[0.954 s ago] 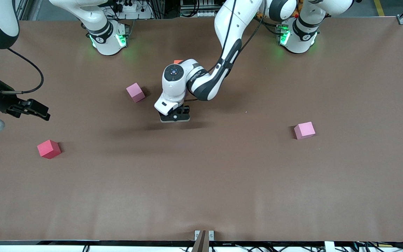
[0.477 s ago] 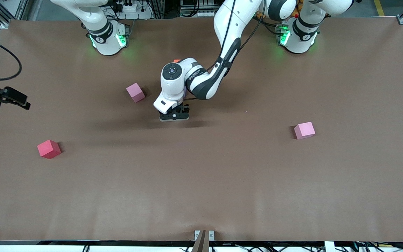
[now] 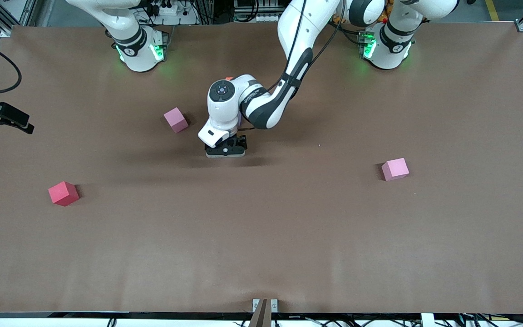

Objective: Arrange blocks into number 1

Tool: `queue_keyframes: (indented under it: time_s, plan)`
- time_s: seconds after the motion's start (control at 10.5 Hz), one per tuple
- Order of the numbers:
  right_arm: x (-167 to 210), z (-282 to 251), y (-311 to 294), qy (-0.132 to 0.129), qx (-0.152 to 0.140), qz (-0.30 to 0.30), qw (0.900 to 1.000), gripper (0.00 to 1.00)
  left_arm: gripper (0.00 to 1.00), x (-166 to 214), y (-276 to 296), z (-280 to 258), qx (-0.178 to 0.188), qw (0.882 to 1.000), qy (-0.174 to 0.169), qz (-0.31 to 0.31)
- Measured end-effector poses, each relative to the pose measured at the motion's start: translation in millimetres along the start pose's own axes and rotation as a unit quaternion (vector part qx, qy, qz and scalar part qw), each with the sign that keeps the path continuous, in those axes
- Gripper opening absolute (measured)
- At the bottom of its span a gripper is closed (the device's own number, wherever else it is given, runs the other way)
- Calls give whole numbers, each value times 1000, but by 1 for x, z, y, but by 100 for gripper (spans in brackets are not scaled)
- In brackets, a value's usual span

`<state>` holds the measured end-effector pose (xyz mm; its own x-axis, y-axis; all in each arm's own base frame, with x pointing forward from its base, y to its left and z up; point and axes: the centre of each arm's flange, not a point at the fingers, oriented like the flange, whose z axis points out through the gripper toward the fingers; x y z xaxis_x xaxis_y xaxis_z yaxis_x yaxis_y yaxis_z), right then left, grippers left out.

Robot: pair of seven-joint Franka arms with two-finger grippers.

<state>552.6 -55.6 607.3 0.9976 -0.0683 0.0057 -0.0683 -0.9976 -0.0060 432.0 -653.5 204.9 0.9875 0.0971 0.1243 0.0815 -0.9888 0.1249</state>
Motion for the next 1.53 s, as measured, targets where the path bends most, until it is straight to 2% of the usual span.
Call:
queue_keyframes:
  time_s: [0.29, 0.48, 0.76, 0.95, 1.14, 1.43, 1.53]
  plan:
    - [-3, 0, 11, -1, 1, 10, 1000, 100, 100, 55, -16, -66, 13, 998, 29, -51]
    - [-3, 2, 15, -3, 1, 13, 1000, 100, 100, 122, -63, -113, 51, 992, 51, -102]
    - [-4, 3, 14, -4, 1, 13, 1000, 100, 100, 238, -172, -174, 62, 979, 62, -186]
    - [-4, 3, 14, -5, 1, 12, 1000, 100, 100, 287, -243, -204, 72, 976, 51, -197]
    - [-4, 4, 15, -7, 2, 13, 1000, 100, 100, 321, -310, -237, 78, 980, 36, -177]
    - [-5, 4, 15, -8, 2, 13, 1000, 100, 100, 348, -414, -277, 89, 984, -13, -153]
    - [-5, 4, 15, -8, 2, 13, 1000, 100, 100, 353, -444, -284, 79, 984, -27, -159]
